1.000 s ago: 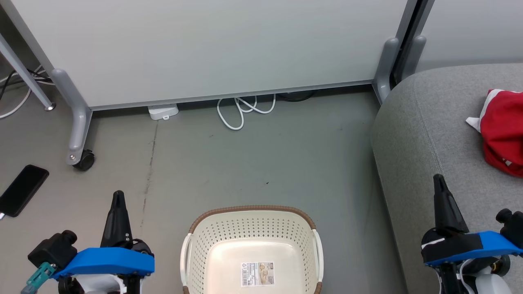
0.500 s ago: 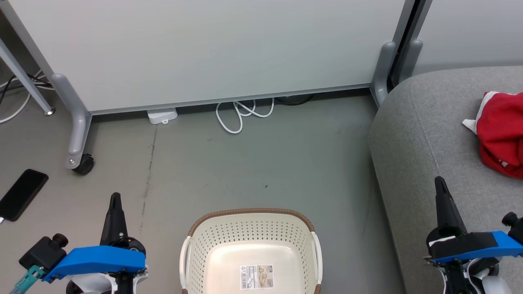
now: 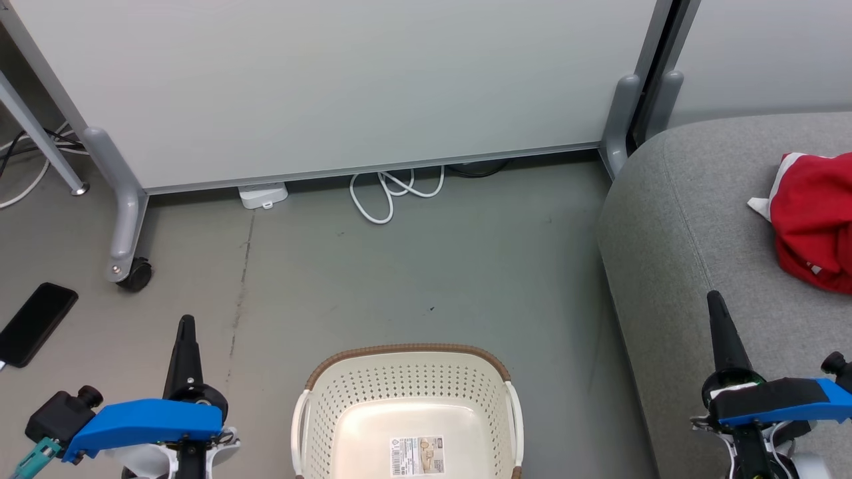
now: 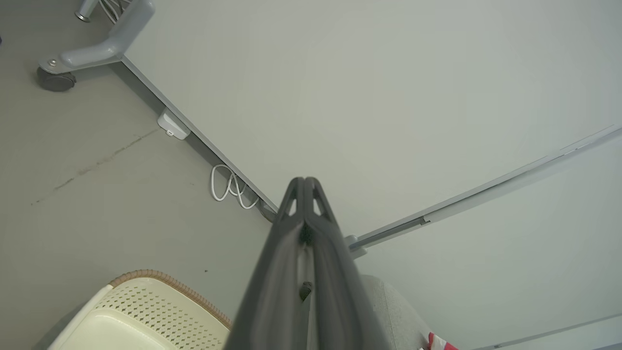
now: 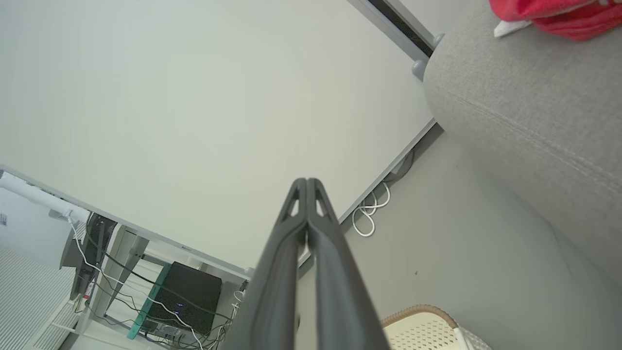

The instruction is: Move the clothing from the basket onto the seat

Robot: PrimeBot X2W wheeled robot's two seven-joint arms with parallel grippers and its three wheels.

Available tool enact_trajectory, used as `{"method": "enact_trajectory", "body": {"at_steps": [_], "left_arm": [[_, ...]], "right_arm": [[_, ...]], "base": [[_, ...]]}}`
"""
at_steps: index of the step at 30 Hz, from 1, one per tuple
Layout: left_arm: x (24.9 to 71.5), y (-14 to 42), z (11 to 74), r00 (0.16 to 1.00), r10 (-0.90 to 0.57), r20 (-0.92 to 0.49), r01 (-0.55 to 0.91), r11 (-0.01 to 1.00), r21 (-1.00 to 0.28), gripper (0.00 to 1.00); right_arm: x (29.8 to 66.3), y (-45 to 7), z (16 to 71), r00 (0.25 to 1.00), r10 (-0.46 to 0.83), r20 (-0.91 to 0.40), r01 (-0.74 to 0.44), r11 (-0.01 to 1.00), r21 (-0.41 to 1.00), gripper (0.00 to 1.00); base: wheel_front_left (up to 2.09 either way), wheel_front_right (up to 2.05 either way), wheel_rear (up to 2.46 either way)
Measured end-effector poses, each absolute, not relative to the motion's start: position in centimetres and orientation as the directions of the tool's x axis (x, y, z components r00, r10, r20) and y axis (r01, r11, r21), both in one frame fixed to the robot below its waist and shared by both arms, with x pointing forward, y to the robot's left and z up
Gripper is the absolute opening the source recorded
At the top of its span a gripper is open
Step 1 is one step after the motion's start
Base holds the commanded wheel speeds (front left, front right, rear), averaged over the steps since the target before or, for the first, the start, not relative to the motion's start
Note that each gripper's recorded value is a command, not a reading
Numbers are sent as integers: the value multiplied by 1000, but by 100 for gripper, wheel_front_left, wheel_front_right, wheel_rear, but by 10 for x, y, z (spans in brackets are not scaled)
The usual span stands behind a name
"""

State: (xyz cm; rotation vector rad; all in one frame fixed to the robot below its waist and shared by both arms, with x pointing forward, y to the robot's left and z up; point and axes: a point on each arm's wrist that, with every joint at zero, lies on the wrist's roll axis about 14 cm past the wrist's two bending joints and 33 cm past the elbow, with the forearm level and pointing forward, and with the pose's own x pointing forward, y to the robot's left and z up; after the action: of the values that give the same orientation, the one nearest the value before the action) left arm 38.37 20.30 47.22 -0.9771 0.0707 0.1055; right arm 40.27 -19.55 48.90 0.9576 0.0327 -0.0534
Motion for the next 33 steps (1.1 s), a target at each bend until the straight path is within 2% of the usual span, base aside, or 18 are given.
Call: {"method": "enact_trajectory", "body": {"at_steps": [33], "left_arm": [[386,202,484,996,29,-80,-85,265,-961,0]], "right_arm": [[397,-197,495,999,-15,-44,47,275,960,0]], "base": [[0,0,0]]}}
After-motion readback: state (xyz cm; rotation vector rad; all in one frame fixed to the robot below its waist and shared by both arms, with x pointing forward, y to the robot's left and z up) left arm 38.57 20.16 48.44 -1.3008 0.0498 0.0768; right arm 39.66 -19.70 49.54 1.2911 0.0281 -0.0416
